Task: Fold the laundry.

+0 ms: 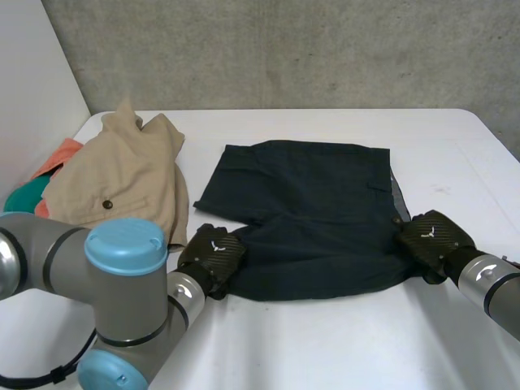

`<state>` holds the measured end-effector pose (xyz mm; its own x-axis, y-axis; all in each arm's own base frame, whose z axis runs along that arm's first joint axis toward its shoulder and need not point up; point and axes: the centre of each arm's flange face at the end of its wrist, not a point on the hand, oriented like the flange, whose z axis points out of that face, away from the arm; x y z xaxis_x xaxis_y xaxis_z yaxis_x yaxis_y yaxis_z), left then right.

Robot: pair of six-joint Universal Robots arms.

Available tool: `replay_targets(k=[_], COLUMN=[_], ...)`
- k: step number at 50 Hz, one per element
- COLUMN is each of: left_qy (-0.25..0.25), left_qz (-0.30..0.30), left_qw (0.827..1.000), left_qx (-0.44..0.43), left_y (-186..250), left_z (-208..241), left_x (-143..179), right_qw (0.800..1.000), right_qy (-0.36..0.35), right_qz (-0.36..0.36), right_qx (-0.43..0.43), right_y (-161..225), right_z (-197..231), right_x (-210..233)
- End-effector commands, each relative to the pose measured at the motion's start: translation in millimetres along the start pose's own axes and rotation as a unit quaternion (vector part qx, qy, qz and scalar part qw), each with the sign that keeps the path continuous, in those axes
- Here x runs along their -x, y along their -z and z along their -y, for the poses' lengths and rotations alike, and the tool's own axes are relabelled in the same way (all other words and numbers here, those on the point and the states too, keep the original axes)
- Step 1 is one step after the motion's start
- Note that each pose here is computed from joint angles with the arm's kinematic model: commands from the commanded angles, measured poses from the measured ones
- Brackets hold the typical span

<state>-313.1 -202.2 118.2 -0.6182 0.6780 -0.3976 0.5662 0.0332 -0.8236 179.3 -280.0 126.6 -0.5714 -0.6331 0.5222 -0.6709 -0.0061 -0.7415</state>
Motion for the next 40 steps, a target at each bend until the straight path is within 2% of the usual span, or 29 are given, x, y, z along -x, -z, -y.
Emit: replay_targets(k=[1,5,9,13,18,20,23,26,29,30,34,35,40], left_qy=[-0.017,-0.017,-0.017,-0.032,-0.053,-0.052,-0.048,-0.042,-0.027,-0.017,-0.010,-0.013,-0.021], left_qz=[0.006,0.019,0.024,-0.039,-0.144,-0.158,-0.140,-0.102,-0.039,-0.004,0.048,0.076,0.127], left_qw=[1.000,1.000,1.000,0.996,0.970,0.970,0.978,0.989,0.998,0.999,0.999,0.996,0.986], left_qx=[-0.003,-0.003,0.005,0.079,0.189,0.180,0.146,0.099,0.053,0.037,-0.003,-0.035,-0.105], left_y=[-7.6,1.2,36.4,82.3,140.4,142.0,130.5,101.3,62.1,42.8,15.0,-7.0,-52.0], left_z=[4.6,12.6,36.1,40.4,35.8,37.8,45.2,53.6,64.3,68.2,79.7,86.5,92.2], left_x=[2.5,5.6,15.0,0.1,-24.7,-30.5,-27.2,-18.9,1.3,17.1,44.0,57.1,74.5], right_qw=[0.999,0.999,0.999,0.997,0.981,0.977,0.983,0.988,0.993,0.995,0.998,0.998,0.995], right_qy=[-0.026,-0.025,-0.019,-0.012,0.047,0.074,0.065,0.049,0.032,0.027,0.005,0.005,0.002], right_qz=[-0.022,-0.038,-0.043,-0.009,0.111,0.124,0.100,0.071,0.036,0.021,-0.020,-0.032,-0.101], right_qx=[-0.009,-0.004,0.026,0.078,0.154,0.156,0.142,0.126,0.106,0.096,0.066,0.057,0.001], right_y=[6.1,18.8,41.9,67.1,101.0,104.1,95.5,83.1,59.2,47.3,24.6,21.3,-10.8], right_z=[12.5,25.2,43.4,52.4,53.5,54.3,55.3,53.4,48.8,47.8,54.9,58.0,68.5], right_x=[-9.5,-17.9,-28.3,-26.8,-2.7,-2.0,-6.0,-12.1,-23.6,-28.4,-38.8,-41.8,-58.0])
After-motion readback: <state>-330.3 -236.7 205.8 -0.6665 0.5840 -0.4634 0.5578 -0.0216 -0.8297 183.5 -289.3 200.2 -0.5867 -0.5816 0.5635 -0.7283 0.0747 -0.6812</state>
